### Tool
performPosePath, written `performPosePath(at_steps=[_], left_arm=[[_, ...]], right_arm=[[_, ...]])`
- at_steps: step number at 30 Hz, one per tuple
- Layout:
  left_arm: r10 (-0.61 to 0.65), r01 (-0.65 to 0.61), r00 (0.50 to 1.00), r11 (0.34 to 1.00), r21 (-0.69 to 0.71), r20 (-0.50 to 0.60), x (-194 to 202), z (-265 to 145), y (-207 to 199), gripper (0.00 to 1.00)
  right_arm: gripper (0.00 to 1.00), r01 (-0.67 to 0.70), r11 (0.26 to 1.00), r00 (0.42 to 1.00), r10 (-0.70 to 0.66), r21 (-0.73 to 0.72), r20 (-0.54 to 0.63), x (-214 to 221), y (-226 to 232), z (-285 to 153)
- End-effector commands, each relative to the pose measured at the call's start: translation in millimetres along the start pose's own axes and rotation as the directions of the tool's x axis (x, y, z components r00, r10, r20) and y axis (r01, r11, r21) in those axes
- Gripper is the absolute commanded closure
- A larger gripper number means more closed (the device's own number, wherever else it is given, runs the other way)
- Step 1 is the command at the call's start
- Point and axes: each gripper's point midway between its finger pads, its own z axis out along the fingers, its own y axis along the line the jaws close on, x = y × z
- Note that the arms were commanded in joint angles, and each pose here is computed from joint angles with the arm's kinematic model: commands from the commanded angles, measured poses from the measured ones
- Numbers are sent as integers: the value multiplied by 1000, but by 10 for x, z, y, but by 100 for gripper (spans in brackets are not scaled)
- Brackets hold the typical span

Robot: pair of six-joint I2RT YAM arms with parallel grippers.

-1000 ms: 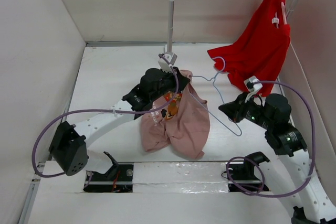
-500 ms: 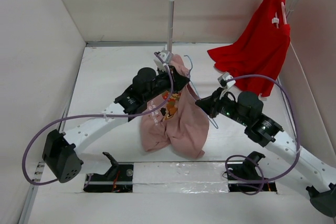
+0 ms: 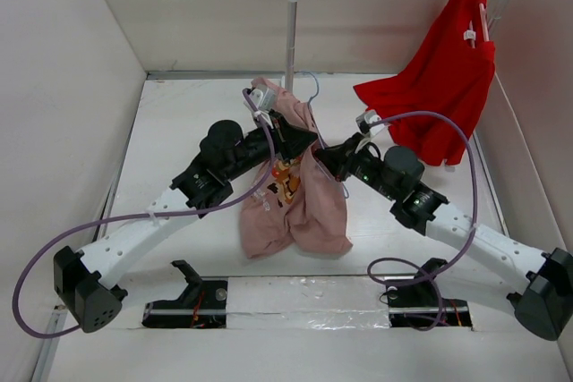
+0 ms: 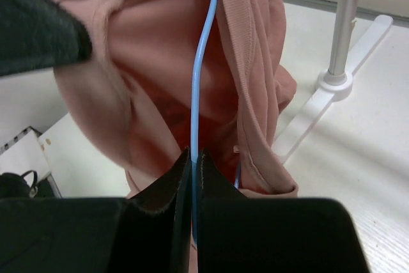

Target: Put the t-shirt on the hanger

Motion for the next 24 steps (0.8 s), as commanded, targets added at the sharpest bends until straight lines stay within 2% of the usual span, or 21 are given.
performPosePath(at_steps=[1, 3, 5, 6, 7, 10, 13, 17, 22, 24], left_arm=[[14, -15, 1000, 997, 80, 13, -129, -33, -223, 100], [9, -10, 1000, 998, 67, 8, -99, -30, -187, 100], [18, -18, 1000, 999, 31, -8, -73, -26, -120, 100], [19, -19, 1000, 1000, 17, -19, -52, -20, -92, 96], [20, -20, 999, 1000, 4, -27, -31, -28, -64, 83], [28, -28, 999, 999, -17, -15, -68, -42, -37, 63], [41, -40, 999, 998, -45, 10, -178, -67, -29, 49], [52, -36, 988, 993, -111, 144, -557, -197, -31, 39], [-19, 54, 959, 991, -120, 281, -863, -236, -64, 35], [-47, 92, 956, 986, -143, 289, -875, -146, -4, 34]], right_arm=[[100, 11, 999, 973, -3, -35, 230, -611, 73, 128], [100, -3, 998, 965, 20, -64, 262, -626, 94, 98], [100, -5, 996, 936, 36, -91, 350, -795, 205, -10], [100, -10, 997, 933, 37, -77, 357, -744, 161, -41], [100, -11, 996, 919, 44, -86, 393, -803, 204, -91], [100, -35, 998, 884, 58, -59, 464, -875, 149, -281], [100, -50, 998, 859, 62, -38, 508, -933, 101, -444], [100, -50, 998, 842, 58, -29, 536, -984, 90, -606], [100, -42, 999, 840, 46, -19, 540, -960, 74, -723], [100, -44, 999, 834, 52, -28, 549, -943, 80, -790]])
